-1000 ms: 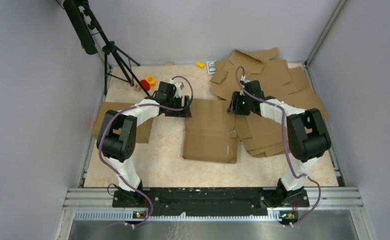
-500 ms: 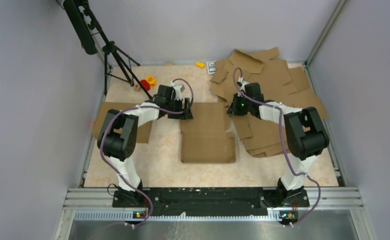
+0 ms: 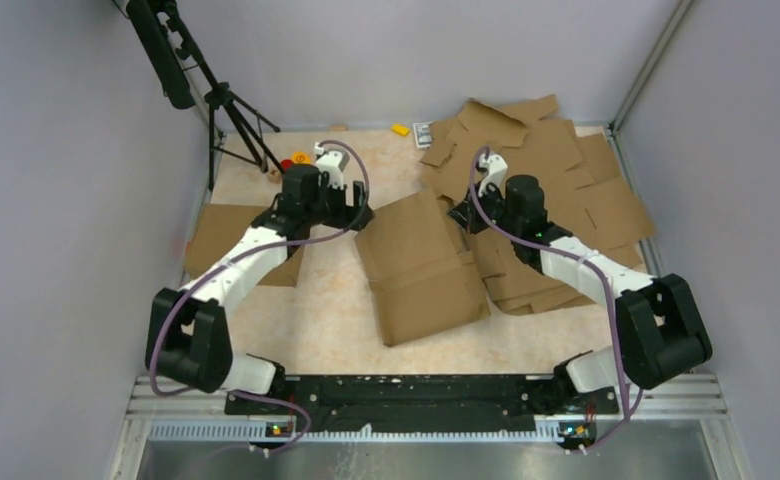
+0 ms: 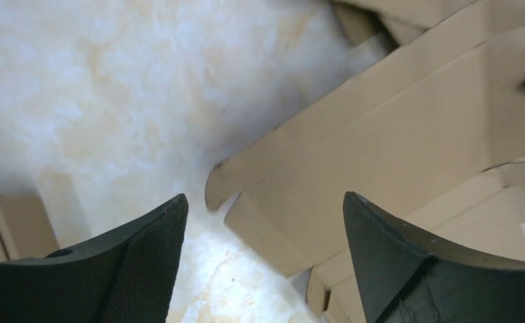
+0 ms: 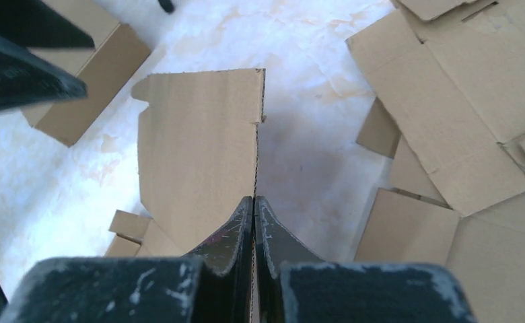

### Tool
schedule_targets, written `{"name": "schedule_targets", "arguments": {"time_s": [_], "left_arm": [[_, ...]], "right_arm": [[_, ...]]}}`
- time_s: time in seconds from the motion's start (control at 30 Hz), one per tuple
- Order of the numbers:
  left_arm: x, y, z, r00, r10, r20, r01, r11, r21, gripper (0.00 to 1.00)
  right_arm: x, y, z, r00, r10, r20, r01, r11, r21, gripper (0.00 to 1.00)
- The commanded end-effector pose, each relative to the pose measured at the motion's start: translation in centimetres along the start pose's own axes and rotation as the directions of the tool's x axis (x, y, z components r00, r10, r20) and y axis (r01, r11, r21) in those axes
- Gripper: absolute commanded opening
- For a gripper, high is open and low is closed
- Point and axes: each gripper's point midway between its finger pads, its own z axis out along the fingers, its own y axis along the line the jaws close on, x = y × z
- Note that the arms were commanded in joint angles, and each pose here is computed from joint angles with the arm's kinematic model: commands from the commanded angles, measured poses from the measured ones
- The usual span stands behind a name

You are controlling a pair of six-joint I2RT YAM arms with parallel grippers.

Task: Fold the paper box
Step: Fold the paper box at the center of the board.

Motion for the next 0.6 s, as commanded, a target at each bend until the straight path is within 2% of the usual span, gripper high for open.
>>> {"name": "schedule_targets", "arguments": {"time_s": [0.0, 0.13, 0.23, 0.33, 0.37, 0.47, 0.57], "left_arm": [[-4.8, -3.4, -2.3, 0.979, 0.147, 0.142, -0.162, 0.982, 0.095, 0.87], [-6.2, -5.9, -1.2, 0.948, 0.308, 0.079, -0.318, 0.911, 0.264, 0.86], [-5.6, -7.9, 0.2, 0.904, 0.425, 0.048, -0.397, 0.791, 0.465, 0.86], [-5.1, -8.4, 1.6, 0.875, 0.484, -0.02, -0.383, 0.716, 0.583, 0.86], [-5.9, -8.9, 1.6, 0.865, 0.502, -0.011, -0.39, 0.686, 0.614, 0.86], [-4.7, -9.5, 2.2, 0.851, 0.522, -0.058, -0.327, 0.614, 0.718, 0.87], [-2.8, -10.5, 1.9, 0.846, 0.52, -0.119, -0.228, 0.553, 0.801, 0.83]], "right_arm": [[-1.5, 1.2, -0.5, 0.991, -0.1, 0.094, 0.104, 0.994, -0.035, 0.0], [-1.6, 1.9, -0.7, 0.99, -0.1, 0.103, 0.107, 0.992, -0.067, 0.0], [-1.8, 2.2, -0.7, 0.99, -0.096, 0.105, 0.104, 0.991, -0.079, 0.0], [-2.1, 2.6, -0.9, 0.989, -0.094, 0.112, 0.105, 0.99, -0.097, 0.0], [-2.1, 2.7, -0.9, 0.989, -0.093, 0.113, 0.104, 0.989, -0.1, 0.0], [-2.1, 2.8, -1.0, 0.989, -0.093, 0.116, 0.106, 0.988, -0.11, 0.0], [-2.1, 2.9, -1.0, 0.989, -0.095, 0.118, 0.108, 0.988, -0.11, 0.0]]}}
